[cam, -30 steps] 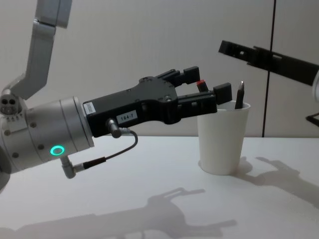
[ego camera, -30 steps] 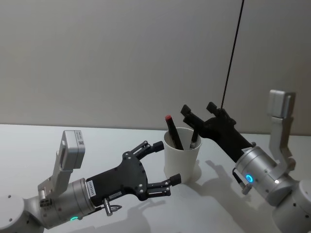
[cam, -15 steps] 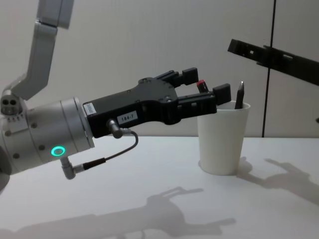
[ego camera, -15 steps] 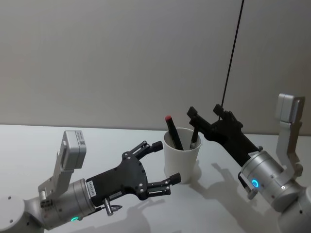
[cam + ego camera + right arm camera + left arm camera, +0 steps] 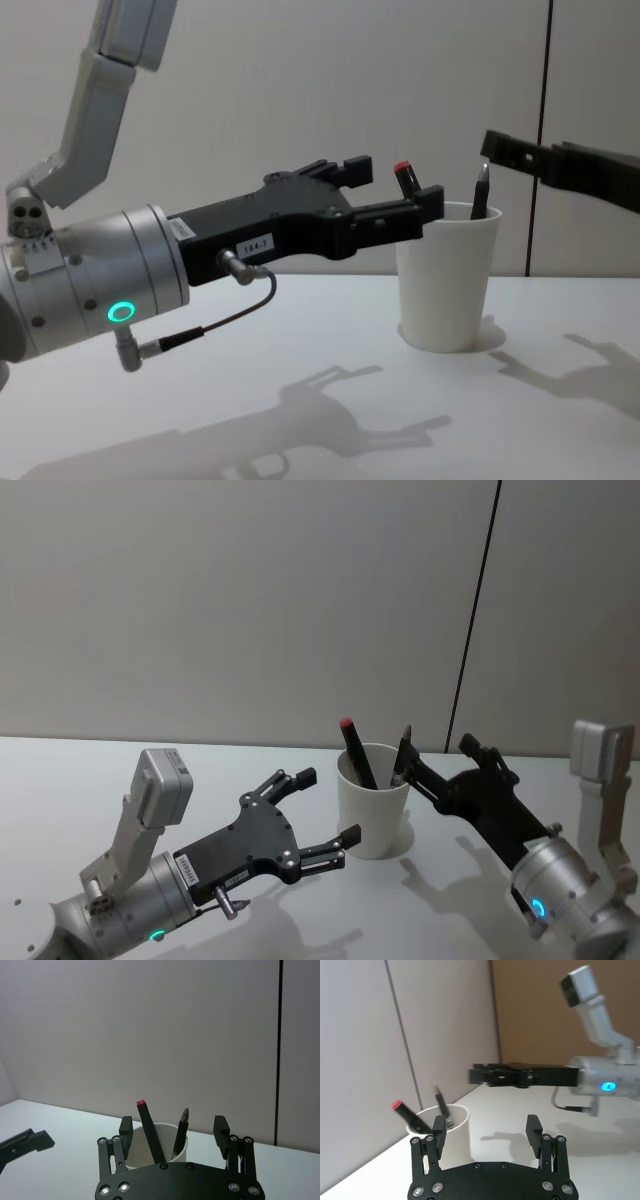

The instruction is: Place the pen into the pen holder.

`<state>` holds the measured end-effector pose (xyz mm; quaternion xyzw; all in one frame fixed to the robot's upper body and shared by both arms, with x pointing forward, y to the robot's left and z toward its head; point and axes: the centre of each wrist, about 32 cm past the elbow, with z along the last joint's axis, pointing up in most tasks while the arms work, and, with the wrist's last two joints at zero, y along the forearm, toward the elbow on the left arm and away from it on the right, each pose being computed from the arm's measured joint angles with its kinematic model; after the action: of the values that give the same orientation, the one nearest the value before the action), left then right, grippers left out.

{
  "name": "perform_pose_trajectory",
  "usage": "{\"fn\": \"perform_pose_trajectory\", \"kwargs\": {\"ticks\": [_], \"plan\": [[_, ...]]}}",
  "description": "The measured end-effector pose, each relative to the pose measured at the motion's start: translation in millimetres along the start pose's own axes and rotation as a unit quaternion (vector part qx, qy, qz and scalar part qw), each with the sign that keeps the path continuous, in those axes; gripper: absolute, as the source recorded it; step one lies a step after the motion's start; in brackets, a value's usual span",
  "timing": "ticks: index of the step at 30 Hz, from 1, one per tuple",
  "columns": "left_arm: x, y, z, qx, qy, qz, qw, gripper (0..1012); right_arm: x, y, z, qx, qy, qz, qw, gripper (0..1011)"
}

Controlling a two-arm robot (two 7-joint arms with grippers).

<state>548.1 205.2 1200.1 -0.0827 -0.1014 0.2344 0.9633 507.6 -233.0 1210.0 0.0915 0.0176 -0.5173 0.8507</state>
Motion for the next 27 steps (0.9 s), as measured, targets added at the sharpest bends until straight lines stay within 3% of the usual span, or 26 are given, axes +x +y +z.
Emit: {"fn": "perform_pose_trajectory", "kwargs": {"ticks": [6, 13, 24, 27], "plan": [[-6.1, 2.0, 1.2, 0.017, -0.004, 0.035, 0.9992, 1004, -5.4, -15.0, -5.3, -0.01, -0.022, -0.016, 0.9996, 1001], [-12.9, 4.1, 2.9, 0.035, -0.012, 0.073, 0.9966, 1003, -11.7, -32.0, -10.1, -0.02, -0.046, -0.035, 0.9981, 1001], [-23.4, 7.6, 6.0, 0.062, -0.026, 0.134, 0.9886, 1003, -21.1, -55.8, -15.1, -0.033, -0.082, -0.059, 0.9943, 1001], [-26.9, 8.8, 7.2, 0.071, -0.033, 0.156, 0.9847, 1003, -22.6, -59.6, -15.7, -0.035, -0.088, -0.063, 0.9935, 1001]]}}
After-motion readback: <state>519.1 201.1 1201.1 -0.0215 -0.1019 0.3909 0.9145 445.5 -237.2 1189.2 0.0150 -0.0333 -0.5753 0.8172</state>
